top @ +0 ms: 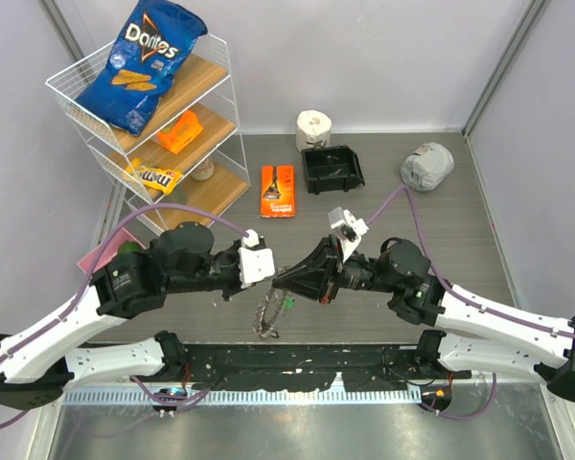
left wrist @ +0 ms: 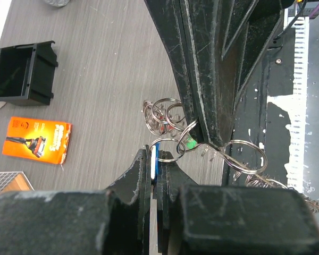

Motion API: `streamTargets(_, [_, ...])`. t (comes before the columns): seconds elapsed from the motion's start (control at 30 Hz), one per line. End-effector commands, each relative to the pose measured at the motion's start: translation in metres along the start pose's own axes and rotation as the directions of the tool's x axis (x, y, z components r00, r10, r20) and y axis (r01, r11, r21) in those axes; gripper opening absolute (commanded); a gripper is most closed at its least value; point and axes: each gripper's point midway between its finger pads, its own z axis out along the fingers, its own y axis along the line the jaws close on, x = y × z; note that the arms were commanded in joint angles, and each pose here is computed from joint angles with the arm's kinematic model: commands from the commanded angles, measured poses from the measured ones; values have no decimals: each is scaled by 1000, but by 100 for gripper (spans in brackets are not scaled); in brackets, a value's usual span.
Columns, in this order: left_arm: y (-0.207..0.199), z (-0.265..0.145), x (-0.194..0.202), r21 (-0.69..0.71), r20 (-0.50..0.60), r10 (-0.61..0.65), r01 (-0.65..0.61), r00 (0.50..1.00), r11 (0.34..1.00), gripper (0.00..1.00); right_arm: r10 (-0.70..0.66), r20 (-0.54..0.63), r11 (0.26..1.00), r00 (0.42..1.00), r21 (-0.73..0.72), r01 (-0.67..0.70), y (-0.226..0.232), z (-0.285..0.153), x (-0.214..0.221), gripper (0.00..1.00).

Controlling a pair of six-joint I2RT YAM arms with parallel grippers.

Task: Remove the keys from the keyring
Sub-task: Remove the key from the keyring.

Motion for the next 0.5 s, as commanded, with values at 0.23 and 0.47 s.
streamTargets(0.23, [44,-25,-55,-203,150,68,-37,986,979,0,59,-73,983,996,-169,-70,37,0,7,5])
streamTargets(0.47, [48,-28,-61,-217,155,87,-52,984,975,0,84,-87,977,993,-190,-99,39,3,10,5])
